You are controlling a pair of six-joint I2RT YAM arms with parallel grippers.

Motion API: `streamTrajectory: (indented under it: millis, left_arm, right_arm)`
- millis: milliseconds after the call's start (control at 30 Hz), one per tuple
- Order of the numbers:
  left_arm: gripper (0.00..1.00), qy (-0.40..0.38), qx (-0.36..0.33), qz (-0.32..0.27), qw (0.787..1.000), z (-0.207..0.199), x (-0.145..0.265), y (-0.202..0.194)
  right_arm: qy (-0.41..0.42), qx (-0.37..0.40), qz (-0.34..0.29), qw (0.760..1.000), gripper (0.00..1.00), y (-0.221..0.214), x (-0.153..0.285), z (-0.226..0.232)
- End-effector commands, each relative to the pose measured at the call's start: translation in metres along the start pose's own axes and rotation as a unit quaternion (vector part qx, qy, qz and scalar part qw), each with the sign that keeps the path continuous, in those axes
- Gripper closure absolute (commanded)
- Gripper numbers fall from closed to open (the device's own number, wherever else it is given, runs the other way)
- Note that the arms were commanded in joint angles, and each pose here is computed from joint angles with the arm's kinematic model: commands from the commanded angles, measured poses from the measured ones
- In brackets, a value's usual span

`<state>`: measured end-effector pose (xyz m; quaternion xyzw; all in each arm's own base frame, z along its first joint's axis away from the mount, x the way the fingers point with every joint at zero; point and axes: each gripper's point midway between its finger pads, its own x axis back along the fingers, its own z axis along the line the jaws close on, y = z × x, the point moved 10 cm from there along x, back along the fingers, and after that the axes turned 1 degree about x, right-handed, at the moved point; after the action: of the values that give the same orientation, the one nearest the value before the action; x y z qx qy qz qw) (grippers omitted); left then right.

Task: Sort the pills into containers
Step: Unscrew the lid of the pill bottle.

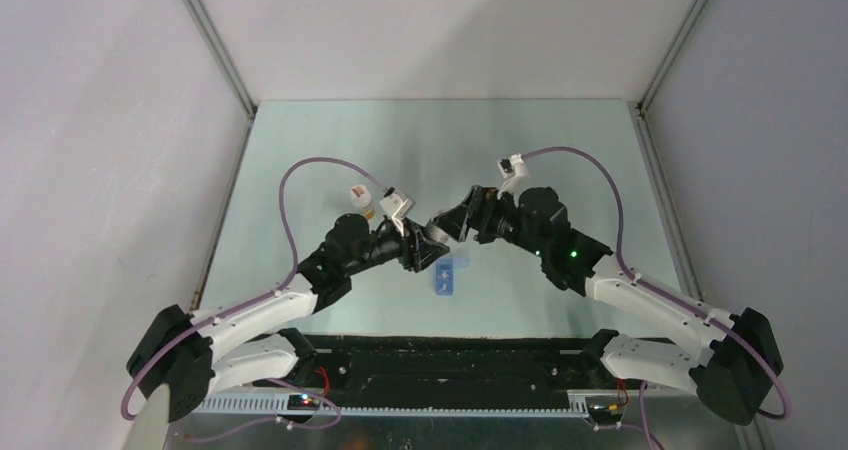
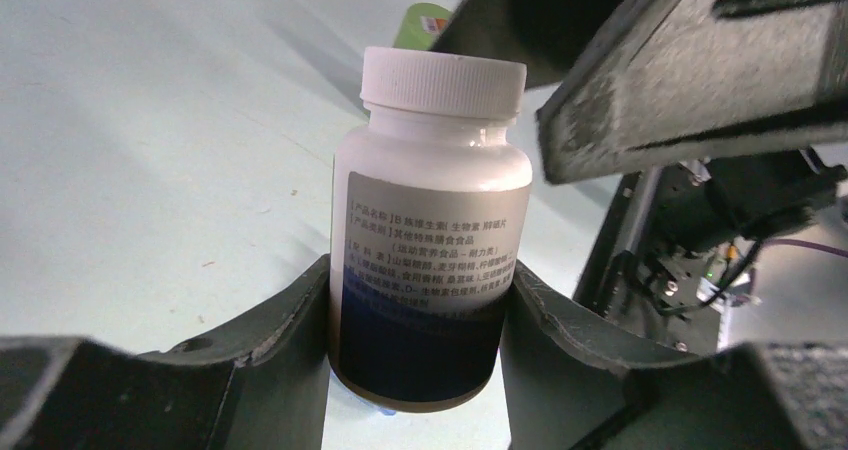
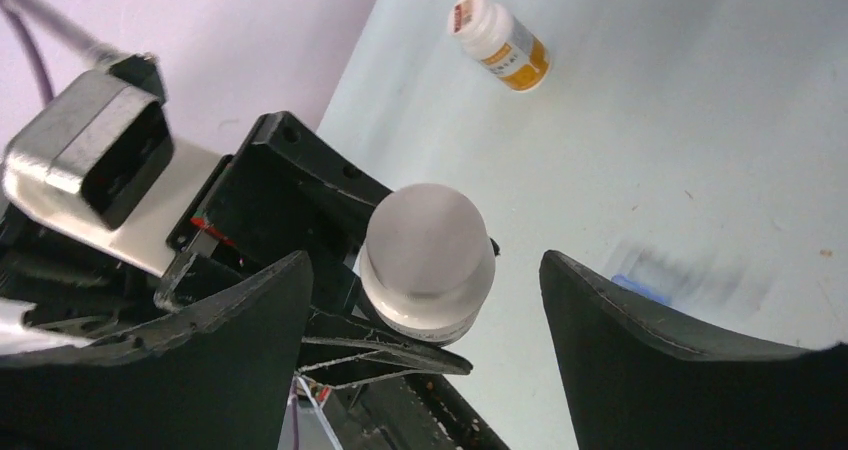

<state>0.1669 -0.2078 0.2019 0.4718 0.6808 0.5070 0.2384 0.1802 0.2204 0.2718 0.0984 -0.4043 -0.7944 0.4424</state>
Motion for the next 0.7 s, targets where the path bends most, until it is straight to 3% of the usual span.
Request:
streamTrajectory:
  millis: [0,167,300,500,567,600,667]
  left_arm:
    - [1.0,0.05,-0.048,-0.051,0.996,-0.004,0.001,0.023]
    - [1.0,0.051,-0.04,-0.06,0.996,-0.006,0.002,0.023]
    - [1.0,0.041,-0.038,-0.061,0.997,-0.009,0.002,0.021]
    - [1.0,0.037,-0.032,-0.059,0.997,-0.01,0.0,0.021]
    - [1.0,0.036,-0.031,-0.06,0.997,-0.011,0.0,0.022]
    - [1.0,0.037,-0.03,-0.061,0.997,-0.011,0.0,0.022]
    - [1.0,0.039,-0.025,-0.062,0.997,-0.012,0.0,0.023]
  right_arm:
    - [-0.073,-0.065,-0.092,0.991,0.17,0.016,-0.001,0.015]
    - [-0.046,-0.101,-0.101,0.989,0.42,0.013,-0.002,0.022]
    - [-0.034,-0.103,-0.099,0.989,0.46,0.011,-0.003,0.022]
    - [-0.017,-0.102,-0.083,0.991,0.42,0.008,-0.009,0.023]
    - [-0.008,-0.101,-0.076,0.992,0.5,0.008,-0.01,0.024]
    - [-0.001,-0.096,-0.07,0.993,0.59,0.009,-0.011,0.023]
    - [0.028,-0.082,-0.047,0.995,0.7,0.01,-0.008,0.024]
